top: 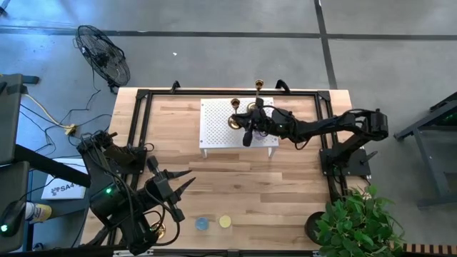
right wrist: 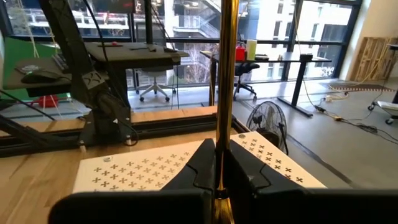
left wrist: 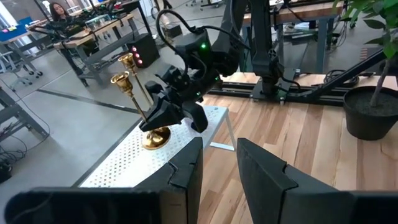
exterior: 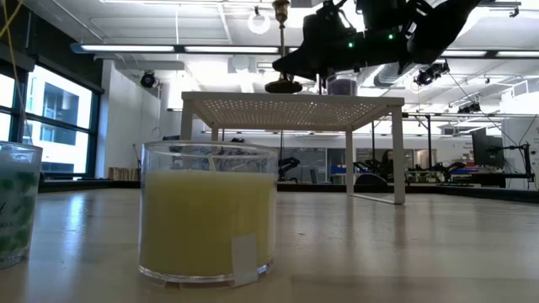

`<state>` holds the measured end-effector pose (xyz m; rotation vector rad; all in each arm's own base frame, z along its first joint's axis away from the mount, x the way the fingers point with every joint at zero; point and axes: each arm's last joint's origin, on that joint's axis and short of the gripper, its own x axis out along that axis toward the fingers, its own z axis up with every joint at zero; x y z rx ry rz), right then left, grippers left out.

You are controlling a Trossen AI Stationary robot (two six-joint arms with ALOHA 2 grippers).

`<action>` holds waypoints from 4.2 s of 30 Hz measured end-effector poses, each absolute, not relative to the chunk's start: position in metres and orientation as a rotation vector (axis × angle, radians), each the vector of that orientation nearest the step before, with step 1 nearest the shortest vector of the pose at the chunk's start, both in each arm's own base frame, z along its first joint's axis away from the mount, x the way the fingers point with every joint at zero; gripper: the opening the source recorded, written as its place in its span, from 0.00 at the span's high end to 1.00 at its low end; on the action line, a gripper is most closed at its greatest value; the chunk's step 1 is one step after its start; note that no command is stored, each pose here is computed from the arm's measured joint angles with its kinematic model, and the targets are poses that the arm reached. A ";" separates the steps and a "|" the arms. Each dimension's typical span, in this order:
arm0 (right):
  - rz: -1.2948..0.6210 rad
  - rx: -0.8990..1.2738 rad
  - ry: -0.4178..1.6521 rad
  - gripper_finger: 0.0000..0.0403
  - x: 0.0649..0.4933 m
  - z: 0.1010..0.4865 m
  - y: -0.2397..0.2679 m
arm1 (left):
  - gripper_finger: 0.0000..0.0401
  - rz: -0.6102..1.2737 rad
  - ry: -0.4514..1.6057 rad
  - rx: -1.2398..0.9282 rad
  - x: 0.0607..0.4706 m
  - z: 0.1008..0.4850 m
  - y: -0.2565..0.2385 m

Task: Pick & Place candle stick holders
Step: Put the right gold candle holder on the shelf

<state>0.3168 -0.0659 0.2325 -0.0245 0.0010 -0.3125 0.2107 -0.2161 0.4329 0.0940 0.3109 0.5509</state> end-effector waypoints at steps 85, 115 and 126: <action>-0.505 -0.253 0.093 0.98 0.336 0.258 0.041 | 0.76 0.550 0.312 0.096 0.211 0.433 -0.216; -0.658 -0.223 0.178 0.98 0.388 0.230 0.030 | 0.76 0.507 0.394 0.065 0.211 0.429 -0.218; -0.650 -0.161 0.218 0.98 0.387 0.223 0.024 | 0.76 0.511 0.387 0.058 0.211 0.430 -0.218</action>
